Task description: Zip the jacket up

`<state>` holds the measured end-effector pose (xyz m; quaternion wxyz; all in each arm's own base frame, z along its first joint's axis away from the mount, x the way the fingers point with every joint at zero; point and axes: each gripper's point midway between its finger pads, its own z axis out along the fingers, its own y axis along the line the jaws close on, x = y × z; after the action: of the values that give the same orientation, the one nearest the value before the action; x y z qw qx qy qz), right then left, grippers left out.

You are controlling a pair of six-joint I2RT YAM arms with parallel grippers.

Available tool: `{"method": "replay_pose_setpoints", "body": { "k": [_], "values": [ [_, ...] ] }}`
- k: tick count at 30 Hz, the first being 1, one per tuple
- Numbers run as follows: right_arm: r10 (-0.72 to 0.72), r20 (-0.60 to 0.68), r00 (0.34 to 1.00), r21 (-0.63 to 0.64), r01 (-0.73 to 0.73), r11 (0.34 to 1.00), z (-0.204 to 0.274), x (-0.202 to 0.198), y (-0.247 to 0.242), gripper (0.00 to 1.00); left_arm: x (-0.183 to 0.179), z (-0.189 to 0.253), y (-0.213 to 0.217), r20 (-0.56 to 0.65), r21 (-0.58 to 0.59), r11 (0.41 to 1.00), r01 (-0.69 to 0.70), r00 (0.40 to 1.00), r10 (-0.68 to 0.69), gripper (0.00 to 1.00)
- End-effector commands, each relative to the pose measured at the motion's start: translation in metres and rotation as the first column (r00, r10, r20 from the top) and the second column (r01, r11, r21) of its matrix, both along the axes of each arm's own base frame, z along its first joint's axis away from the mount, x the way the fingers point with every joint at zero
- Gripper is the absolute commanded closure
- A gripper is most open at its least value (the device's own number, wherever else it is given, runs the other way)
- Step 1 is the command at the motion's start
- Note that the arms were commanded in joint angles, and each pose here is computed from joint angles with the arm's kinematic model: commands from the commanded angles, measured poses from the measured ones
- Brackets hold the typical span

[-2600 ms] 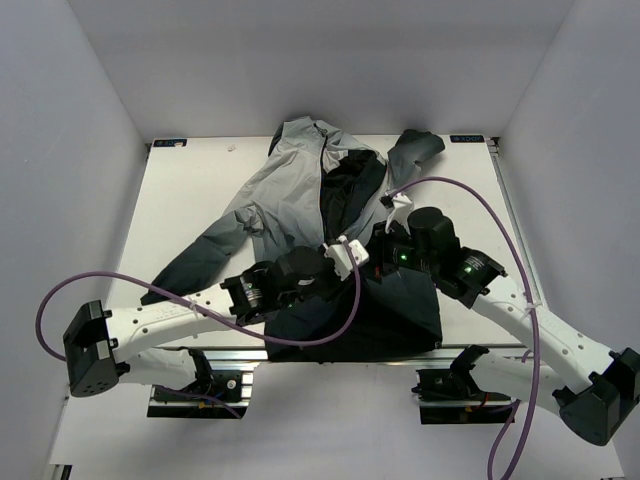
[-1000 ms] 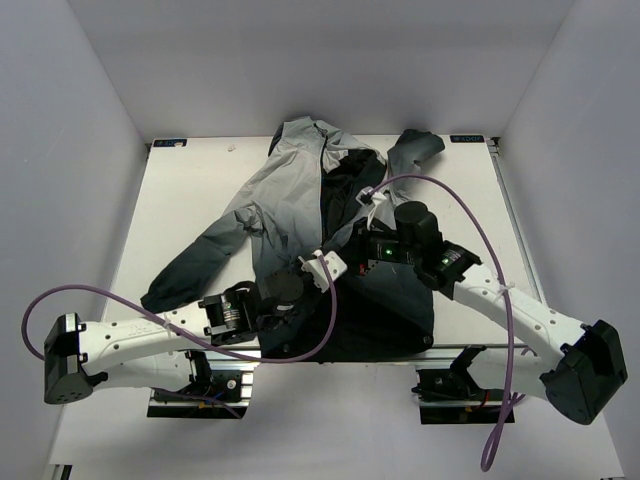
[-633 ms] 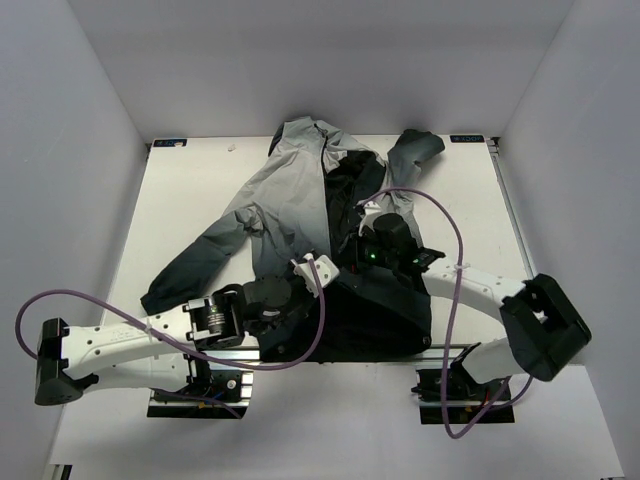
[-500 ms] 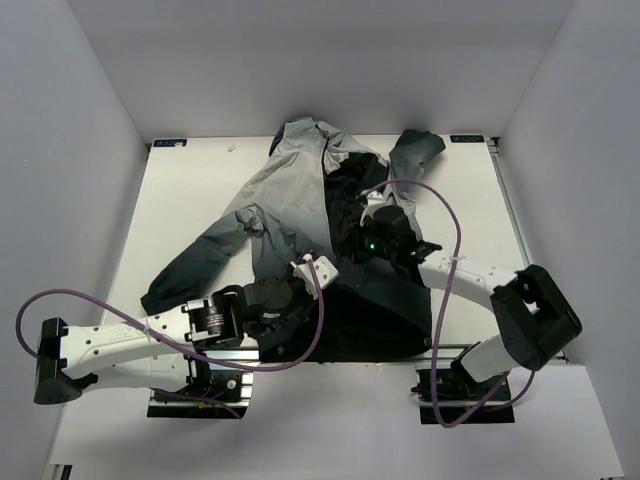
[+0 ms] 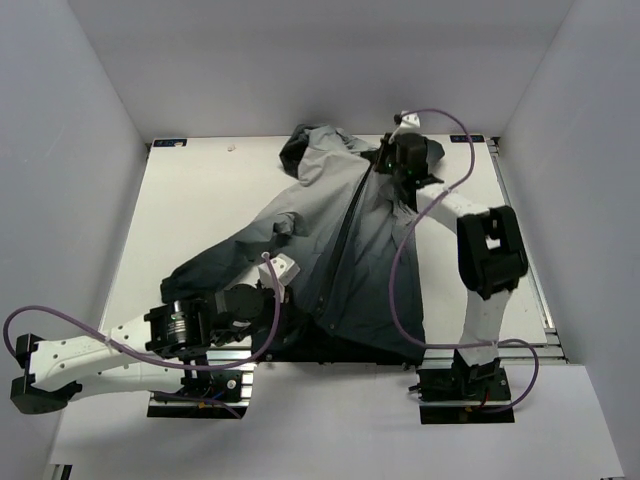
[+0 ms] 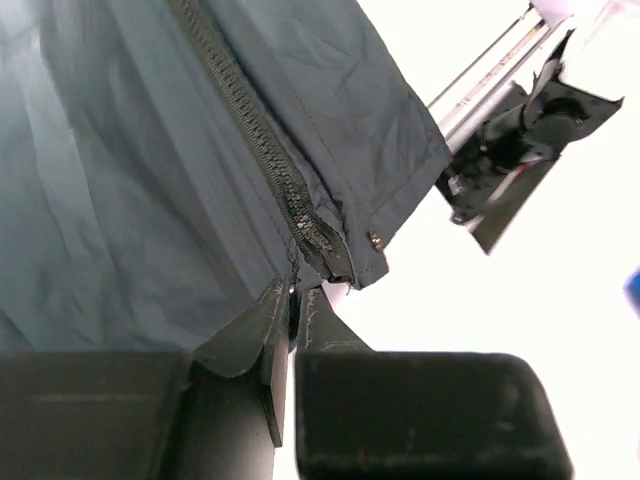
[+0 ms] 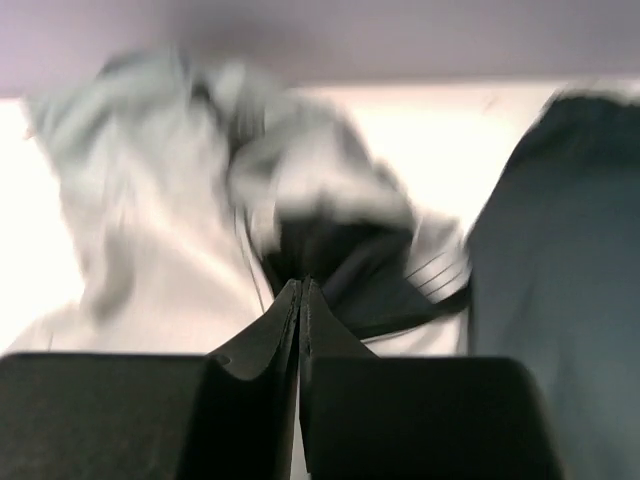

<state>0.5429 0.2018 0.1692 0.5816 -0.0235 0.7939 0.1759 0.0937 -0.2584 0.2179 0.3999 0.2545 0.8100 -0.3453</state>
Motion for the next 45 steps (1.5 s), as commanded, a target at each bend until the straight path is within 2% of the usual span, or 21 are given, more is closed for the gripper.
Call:
{"method": "replay_pose_setpoints", "body": {
  "k": [1,3,4,6,8,11,12,14,15,16,18,19,24,27,30,33,36,37,40,42,45],
  "values": [
    [-0.249,0.281,0.927,-0.015,0.263,0.965,0.086,0.076,-0.074,1.00,-0.049,-0.025,0.020,-0.307,0.021,0.999,0.030,0.952,-0.022,1.00],
    [-0.292,0.298,0.909,-0.089,0.331,0.939,0.066,0.106,-0.087,1.00,-0.052,-0.022,0.028,-0.345,0.011,1.000,0.004,0.939,0.000,1.00],
    [-0.311,0.382,0.870,-0.047,0.355,0.934,0.110,0.124,-0.089,1.00,-0.055,-0.022,0.032,-0.384,0.013,1.000,-0.022,0.923,0.025,1.00],
    [-0.338,0.313,0.888,-0.100,0.384,0.918,0.070,0.160,-0.098,1.00,-0.060,-0.028,0.038,-0.426,0.023,0.999,-0.039,0.904,0.045,1.00],
    [-0.384,0.377,0.842,-0.033,0.427,0.904,0.094,0.190,-0.110,1.00,-0.066,-0.036,0.045,-0.478,0.067,0.996,-0.055,0.875,0.080,1.00],
    [-0.402,0.415,0.816,0.028,0.430,0.902,0.112,0.194,-0.116,1.00,-0.073,-0.047,0.046,-0.520,0.139,0.989,-0.048,0.847,0.114,1.00],
    [-0.365,0.375,0.852,0.004,0.392,0.920,0.087,0.190,-0.111,1.00,-0.074,-0.048,0.046,-0.523,0.149,0.988,-0.040,0.844,0.113,1.00],
    [-0.245,0.447,0.860,0.035,0.257,0.966,0.119,0.171,-0.089,1.00,-0.067,-0.052,0.044,-0.498,0.192,0.980,-0.058,0.854,0.148,1.00],
    [-0.201,0.398,0.895,0.008,0.215,0.976,0.091,0.163,-0.083,1.00,-0.063,-0.050,0.041,-0.481,0.194,0.979,-0.069,0.863,0.156,1.00],
    [-0.164,0.392,0.905,0.001,0.178,0.984,0.092,0.158,-0.076,1.00,-0.061,-0.050,0.038,-0.471,0.199,0.978,-0.063,0.869,0.152,0.59],
    [-0.069,0.361,0.930,-0.022,0.083,0.996,0.095,0.139,-0.062,1.00,-0.059,-0.051,0.035,-0.465,0.223,0.973,-0.064,0.870,0.164,0.09],
    [-0.063,0.382,0.922,-0.016,0.075,0.997,0.119,0.127,-0.062,1.00,-0.057,-0.050,0.035,-0.458,0.229,0.971,-0.069,0.872,0.170,0.02],
    [-0.008,0.359,0.933,-0.015,0.014,1.000,0.136,0.067,-0.062,0.88,-0.032,-0.019,0.036,-0.363,0.174,0.967,-0.187,0.900,0.239,0.02],
    [-0.015,0.276,0.961,-0.008,0.018,1.000,0.134,0.032,-0.068,0.64,-0.002,0.007,0.039,-0.265,0.099,0.939,-0.329,0.901,0.343,0.02],
    [0.006,0.176,0.984,-0.007,-0.005,1.000,0.120,-0.006,-0.070,0.12,0.034,0.028,0.049,-0.167,0.030,0.861,-0.507,0.847,0.505,0.02],
    [-0.038,0.073,0.997,0.038,0.036,0.999,0.102,-0.043,-0.080,0.11,0.078,0.047,0.075,-0.092,0.010,0.723,-0.691,0.719,0.688,0.02],
    [-0.069,-0.024,0.997,0.059,0.071,0.996,0.079,-0.083,-0.089,0.11,0.129,0.060,0.093,-0.061,-0.021,0.656,-0.754,0.656,0.752,0.02],
    [-0.066,-0.017,0.998,0.068,0.067,0.995,0.086,-0.097,-0.091,0.11,0.151,0.079,0.083,-0.011,-0.097,0.704,-0.704,0.708,0.706,0.02],
    [-0.063,-0.087,0.994,0.095,0.071,0.993,0.073,-0.127,-0.092,0.11,0.208,0.053,0.090,-0.125,-0.031,0.738,-0.674,0.735,0.666,0.02],
    [-0.084,-0.188,0.979,0.083,0.101,0.991,0.051,-0.148,-0.098,0.11,0.251,0.024,0.109,-0.207,0.058,0.718,-0.693,0.695,0.688,0.02],
    [-0.124,-0.258,0.958,0.049,0.141,0.989,0.036,-0.173,-0.108,0.11,0.286,0.018,0.142,-0.171,0.057,0.639,-0.767,0.623,0.763,0.02]
  ]
}}
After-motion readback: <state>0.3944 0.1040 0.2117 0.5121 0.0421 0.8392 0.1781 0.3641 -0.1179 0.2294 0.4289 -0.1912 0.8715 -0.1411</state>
